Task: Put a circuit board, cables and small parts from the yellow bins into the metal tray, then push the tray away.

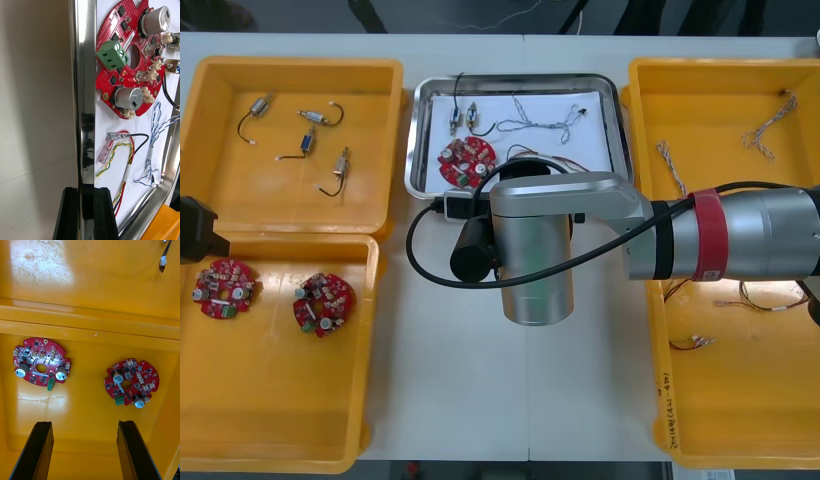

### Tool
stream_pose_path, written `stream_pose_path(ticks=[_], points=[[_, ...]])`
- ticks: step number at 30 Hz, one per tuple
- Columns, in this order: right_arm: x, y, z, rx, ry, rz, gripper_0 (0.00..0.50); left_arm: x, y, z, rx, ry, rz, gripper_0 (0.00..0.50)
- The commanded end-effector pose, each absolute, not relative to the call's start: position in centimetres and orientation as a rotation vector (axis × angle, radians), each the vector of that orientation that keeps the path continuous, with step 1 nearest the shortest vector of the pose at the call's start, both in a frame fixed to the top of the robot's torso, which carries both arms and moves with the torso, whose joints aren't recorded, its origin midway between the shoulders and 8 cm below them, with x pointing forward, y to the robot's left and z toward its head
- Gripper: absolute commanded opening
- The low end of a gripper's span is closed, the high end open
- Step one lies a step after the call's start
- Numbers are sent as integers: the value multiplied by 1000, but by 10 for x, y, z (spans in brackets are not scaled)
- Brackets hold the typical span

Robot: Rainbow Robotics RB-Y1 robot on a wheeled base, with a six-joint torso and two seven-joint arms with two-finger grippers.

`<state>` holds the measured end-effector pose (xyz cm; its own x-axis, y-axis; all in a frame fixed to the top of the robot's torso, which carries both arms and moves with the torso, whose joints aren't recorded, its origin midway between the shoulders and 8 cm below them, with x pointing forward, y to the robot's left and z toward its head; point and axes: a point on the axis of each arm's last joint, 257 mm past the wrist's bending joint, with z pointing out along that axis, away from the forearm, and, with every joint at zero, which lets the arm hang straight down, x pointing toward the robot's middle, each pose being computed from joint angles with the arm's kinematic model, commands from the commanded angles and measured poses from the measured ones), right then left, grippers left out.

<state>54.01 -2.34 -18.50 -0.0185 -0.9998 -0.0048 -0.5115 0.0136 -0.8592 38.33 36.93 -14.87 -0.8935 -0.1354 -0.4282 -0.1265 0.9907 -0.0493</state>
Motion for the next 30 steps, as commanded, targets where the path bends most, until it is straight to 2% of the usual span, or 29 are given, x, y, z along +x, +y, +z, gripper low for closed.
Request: stream_pose_path(ticks=[1,11,30], points=[[555,-8,-150,-1530,1545,-926,0,381,388,-132,-83,2660,79,500],[576,2,-140,-1507,1503,-882,0,381,388,-132,-83,2660,79,500],[587,-3,-139,-1494,1499,-896,0,381,388,-132,-83,2660,79,500]])
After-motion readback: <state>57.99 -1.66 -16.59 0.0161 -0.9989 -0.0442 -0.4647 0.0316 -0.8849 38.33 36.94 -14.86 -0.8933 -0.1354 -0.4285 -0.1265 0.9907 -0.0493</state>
